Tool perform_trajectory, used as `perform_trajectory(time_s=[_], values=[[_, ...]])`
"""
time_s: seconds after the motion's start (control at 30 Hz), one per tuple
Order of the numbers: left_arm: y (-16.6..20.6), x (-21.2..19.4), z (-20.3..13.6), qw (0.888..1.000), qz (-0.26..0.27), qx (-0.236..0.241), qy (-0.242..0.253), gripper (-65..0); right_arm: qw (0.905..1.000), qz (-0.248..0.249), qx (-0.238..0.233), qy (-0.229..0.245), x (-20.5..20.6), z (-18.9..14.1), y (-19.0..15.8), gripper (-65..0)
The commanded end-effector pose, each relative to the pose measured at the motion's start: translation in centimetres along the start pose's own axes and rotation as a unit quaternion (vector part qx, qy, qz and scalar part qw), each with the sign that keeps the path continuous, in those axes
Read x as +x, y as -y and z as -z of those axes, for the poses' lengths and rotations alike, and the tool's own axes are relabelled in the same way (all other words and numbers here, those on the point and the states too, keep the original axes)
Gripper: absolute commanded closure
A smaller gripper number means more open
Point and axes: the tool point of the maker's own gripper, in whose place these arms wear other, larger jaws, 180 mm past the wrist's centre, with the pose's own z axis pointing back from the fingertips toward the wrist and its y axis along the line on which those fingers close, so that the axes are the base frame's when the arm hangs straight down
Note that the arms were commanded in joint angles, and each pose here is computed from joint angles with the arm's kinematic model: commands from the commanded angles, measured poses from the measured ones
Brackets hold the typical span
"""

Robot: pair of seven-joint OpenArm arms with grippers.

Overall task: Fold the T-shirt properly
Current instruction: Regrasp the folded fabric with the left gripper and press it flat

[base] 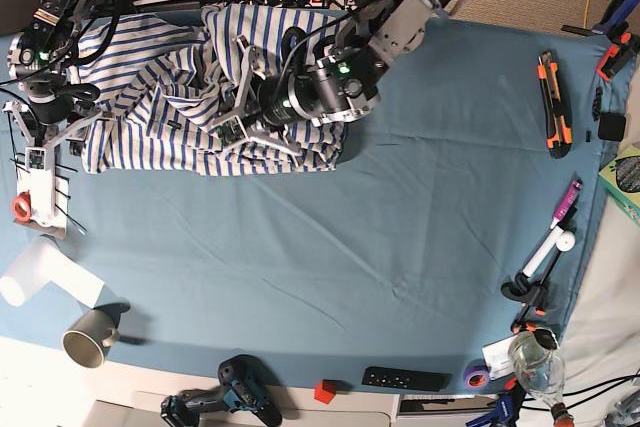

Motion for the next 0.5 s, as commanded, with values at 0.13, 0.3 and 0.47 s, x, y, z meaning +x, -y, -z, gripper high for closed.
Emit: perform_trajectory(time_s=[0.13, 0.3, 0.47], values=[[0.1, 1.0, 0.9, 0.999, 0.011, -0.028, 0.013, 0.0, 0.9995, -0.004, -0.007, 0.029, 1.7, -0.3, 0.6, -23.2], [-0.7, 0.4, 2.7, 0.999, -0.003, -0.039, -0.001, 0.0, 0.9996, -0.004, -0.007, 0.029, 1.7, -0.3, 0.6, -23.2], [0.3, 1.2, 4.0, 0.996, -0.007, -0.086, 0.001, 0.0, 0.9996, -0.005, -0.007, 0.029, 1.7, -0.3, 0.6, -23.2]])
